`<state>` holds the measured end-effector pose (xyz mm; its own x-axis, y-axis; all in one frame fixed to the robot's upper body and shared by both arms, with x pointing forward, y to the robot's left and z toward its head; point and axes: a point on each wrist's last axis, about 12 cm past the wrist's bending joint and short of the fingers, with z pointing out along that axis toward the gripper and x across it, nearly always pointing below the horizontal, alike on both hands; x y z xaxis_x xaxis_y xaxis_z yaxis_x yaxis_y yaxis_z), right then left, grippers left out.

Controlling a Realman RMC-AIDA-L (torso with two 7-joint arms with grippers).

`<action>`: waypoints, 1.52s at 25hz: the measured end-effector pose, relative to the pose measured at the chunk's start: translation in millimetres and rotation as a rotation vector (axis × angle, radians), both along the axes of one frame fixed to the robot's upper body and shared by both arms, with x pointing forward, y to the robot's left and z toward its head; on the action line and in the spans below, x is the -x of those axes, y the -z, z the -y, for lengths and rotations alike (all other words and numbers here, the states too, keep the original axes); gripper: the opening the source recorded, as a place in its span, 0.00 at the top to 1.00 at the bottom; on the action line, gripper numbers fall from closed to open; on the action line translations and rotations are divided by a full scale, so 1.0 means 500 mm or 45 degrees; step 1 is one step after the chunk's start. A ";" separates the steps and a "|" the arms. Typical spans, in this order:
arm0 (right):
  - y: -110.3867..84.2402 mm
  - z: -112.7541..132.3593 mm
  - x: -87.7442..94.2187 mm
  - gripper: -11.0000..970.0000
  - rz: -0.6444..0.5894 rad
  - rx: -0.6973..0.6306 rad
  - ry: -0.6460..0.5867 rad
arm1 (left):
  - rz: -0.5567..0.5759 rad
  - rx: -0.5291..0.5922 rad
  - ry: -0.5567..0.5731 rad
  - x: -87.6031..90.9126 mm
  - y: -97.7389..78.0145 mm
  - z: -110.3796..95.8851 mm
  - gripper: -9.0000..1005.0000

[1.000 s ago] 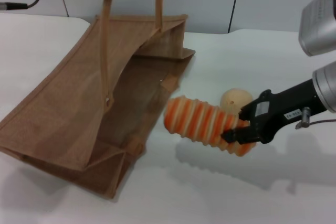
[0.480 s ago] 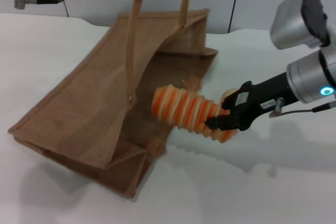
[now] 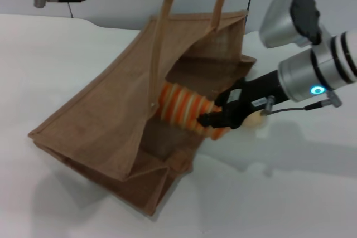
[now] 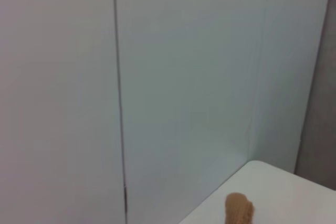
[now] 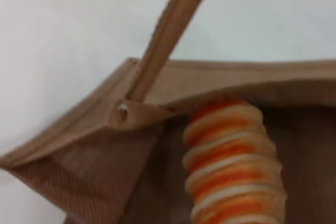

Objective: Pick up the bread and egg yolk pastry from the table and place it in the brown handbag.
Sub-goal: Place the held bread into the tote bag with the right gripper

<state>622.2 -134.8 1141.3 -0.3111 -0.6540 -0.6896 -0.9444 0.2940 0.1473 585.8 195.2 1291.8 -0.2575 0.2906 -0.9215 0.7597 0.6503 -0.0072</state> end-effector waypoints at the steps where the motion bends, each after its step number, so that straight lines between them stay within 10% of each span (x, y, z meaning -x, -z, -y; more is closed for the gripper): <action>1: 0.000 0.000 0.000 0.70 0.000 0.000 0.000 | 0.000 0.000 0.000 0.000 0.000 0.000 0.88; 38: 0.013 -0.100 0.010 0.67 0.064 -0.018 -0.143 | 0.093 0.055 0.105 0.020 -0.033 0.047 0.88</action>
